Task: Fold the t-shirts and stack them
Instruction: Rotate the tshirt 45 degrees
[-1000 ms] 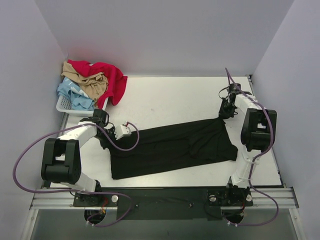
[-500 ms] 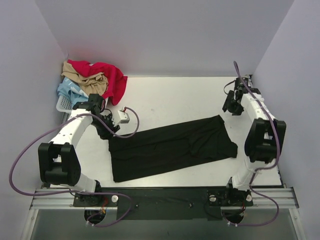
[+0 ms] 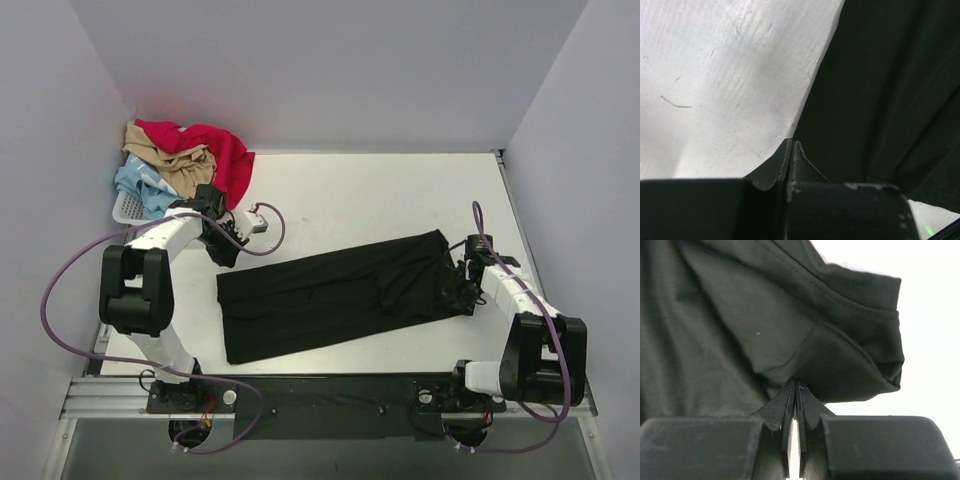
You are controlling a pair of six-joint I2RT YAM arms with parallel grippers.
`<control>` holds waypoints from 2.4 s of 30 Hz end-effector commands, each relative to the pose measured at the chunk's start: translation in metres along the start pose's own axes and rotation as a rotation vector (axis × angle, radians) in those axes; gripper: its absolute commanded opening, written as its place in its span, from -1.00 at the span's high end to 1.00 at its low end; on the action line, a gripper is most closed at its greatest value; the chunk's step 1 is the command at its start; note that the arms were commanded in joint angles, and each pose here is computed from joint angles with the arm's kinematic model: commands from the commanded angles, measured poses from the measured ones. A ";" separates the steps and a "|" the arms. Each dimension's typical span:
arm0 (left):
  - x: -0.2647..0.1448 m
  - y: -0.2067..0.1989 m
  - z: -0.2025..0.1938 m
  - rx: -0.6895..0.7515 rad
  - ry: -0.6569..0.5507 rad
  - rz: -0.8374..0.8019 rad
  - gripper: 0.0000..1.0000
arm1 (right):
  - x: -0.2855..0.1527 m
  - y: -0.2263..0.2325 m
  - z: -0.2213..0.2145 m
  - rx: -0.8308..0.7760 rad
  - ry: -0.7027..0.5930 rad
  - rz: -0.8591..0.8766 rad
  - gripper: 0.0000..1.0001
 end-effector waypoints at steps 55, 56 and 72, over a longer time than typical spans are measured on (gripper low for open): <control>-0.010 -0.104 0.040 0.133 -0.107 -0.175 0.03 | 0.113 0.141 0.222 0.248 0.102 0.316 1.00; -0.007 -0.107 0.042 0.141 -0.119 -0.197 0.03 | 0.107 0.158 0.240 0.251 0.066 0.367 1.00; 0.014 -0.142 0.098 0.470 -0.392 -0.361 -0.04 | -0.015 0.150 0.242 -0.034 -0.200 0.483 -0.02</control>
Point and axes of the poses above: each gripper's point midway between its finger pads, its own x axis out along the fingers, its own y axis along the line the jaws close on, z = x × y, the point moved 8 cm from there along -x, back along the fingers, and after that the axes turned 10 degrees about x, right-handed, at the moved point
